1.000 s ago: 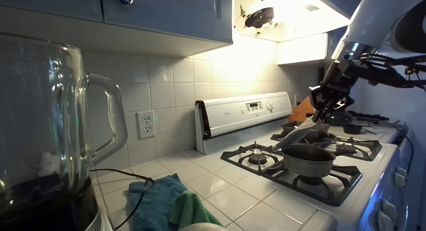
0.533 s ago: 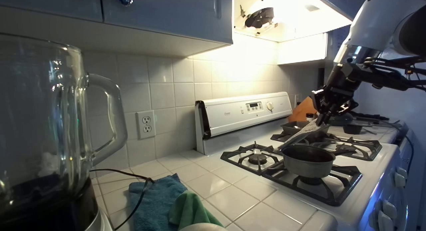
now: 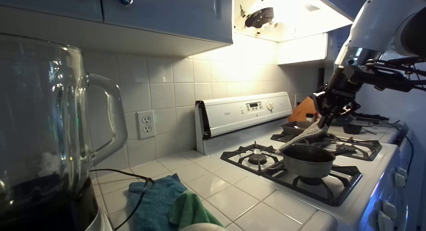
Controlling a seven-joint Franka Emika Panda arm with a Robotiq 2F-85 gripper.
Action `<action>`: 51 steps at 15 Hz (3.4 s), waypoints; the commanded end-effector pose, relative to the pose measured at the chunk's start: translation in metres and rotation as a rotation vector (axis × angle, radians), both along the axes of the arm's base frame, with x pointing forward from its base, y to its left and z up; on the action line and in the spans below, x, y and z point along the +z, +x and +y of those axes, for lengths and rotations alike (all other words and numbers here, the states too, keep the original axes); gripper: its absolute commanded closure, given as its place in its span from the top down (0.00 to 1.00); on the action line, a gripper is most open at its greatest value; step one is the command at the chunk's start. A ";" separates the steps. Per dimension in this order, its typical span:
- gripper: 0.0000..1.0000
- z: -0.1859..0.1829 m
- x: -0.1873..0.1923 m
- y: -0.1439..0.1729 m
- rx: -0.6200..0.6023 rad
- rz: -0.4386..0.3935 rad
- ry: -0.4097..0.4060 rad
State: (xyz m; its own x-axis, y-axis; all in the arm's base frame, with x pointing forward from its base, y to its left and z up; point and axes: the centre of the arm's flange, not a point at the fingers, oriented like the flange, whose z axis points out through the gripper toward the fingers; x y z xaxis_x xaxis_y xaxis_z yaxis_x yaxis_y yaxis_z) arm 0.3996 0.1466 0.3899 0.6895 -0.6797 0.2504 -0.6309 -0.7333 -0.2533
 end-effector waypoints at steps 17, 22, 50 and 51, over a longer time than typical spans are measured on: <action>0.03 0.006 -0.014 -0.026 -0.106 0.135 0.026; 0.03 0.008 -0.019 -0.028 -0.102 0.162 0.019; 0.03 0.009 -0.039 -0.017 -0.081 0.225 0.013; 0.03 0.008 -0.040 -0.017 -0.082 0.227 0.013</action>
